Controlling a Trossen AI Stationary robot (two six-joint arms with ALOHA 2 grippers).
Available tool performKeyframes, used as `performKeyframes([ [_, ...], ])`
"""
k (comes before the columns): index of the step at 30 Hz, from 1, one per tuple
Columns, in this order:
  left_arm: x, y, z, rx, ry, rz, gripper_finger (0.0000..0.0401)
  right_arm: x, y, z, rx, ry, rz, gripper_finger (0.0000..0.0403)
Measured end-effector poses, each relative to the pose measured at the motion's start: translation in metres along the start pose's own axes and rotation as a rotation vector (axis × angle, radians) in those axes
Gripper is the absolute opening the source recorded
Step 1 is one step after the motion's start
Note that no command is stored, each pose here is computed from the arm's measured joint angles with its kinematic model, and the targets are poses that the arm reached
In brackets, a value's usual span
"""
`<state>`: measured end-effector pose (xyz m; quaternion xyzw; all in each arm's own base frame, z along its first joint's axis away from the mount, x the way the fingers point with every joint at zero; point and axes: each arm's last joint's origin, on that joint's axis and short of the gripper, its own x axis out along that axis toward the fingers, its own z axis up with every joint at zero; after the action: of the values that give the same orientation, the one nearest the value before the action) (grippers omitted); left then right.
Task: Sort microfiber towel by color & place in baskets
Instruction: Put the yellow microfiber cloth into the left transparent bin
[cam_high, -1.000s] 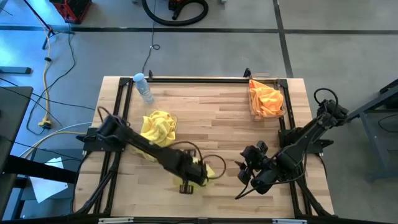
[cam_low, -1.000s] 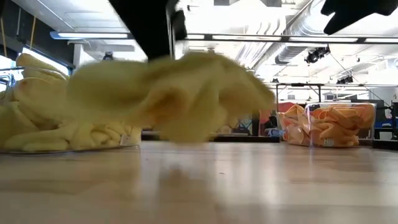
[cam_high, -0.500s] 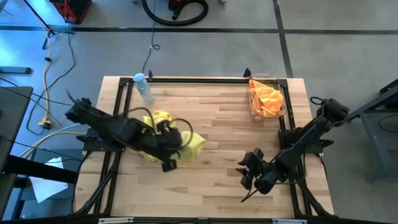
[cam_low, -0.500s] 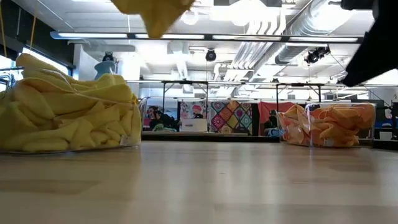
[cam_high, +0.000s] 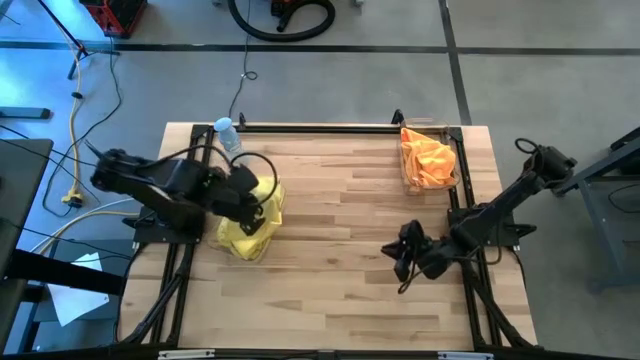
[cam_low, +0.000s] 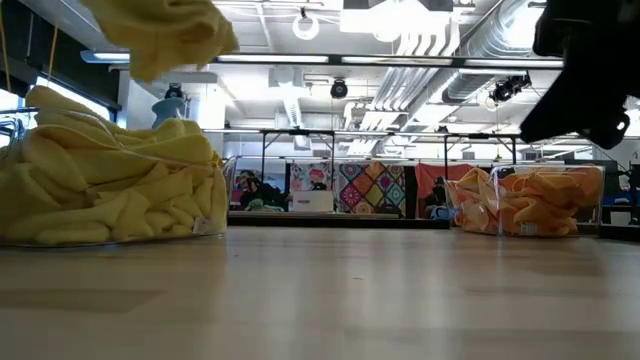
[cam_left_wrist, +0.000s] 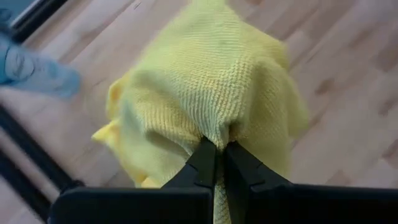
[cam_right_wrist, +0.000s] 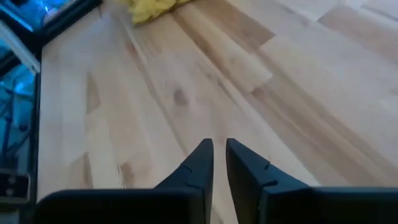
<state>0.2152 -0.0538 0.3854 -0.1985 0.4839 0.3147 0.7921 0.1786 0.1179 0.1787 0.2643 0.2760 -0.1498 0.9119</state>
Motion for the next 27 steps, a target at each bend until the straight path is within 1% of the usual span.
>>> performKeyframes([
  [2,0.014,0.004,-0.002,-0.034,0.049,0.065,0.0,0.003,-0.001,0.004,0.012,-0.014,-0.009,0.0031],
  [4,0.034,0.007,-0.007,-0.056,0.107,0.131,0.0,0.005,-0.002,0.008,0.023,-0.031,-0.006,0.0026],
  [7,0.063,0.012,-0.018,-0.086,0.173,0.183,0.0,0.007,-0.002,0.013,0.025,-0.052,-0.001,0.0023],
  [9,0.084,0.015,-0.024,-0.103,0.204,0.171,0.0,0.008,-0.001,0.015,0.024,-0.063,0.005,0.0023],
  [13,0.132,0.018,-0.035,-0.123,0.25,0.104,0.0,0.01,-0.002,0.018,0.035,-0.072,-0.001,0.0023],
  [15,0.156,0.024,-0.041,-0.162,0.272,0.089,0.0,0.01,-0.003,0.019,0.037,-0.073,-0.005,0.0023],
  [18,0.188,0.037,-0.056,-0.267,0.326,0.112,0.0,0.011,-0.003,0.019,0.048,-0.075,-0.005,0.0023],
  [20,0.203,0.046,-0.067,-0.355,0.357,0.12,0.0,0.011,-0.003,0.019,0.051,-0.077,0.0,0.0023],
  [23,0.214,0.052,-0.077,-0.507,0.378,0.118,0.0,0.011,-0.002,0.02,0.053,-0.077,0.003,0.0022],
  [27,0.213,0.051,-0.081,-0.656,0.375,0.146,0.0,0.011,-0.002,0.02,0.059,-0.078,0.005,0.0022],
])
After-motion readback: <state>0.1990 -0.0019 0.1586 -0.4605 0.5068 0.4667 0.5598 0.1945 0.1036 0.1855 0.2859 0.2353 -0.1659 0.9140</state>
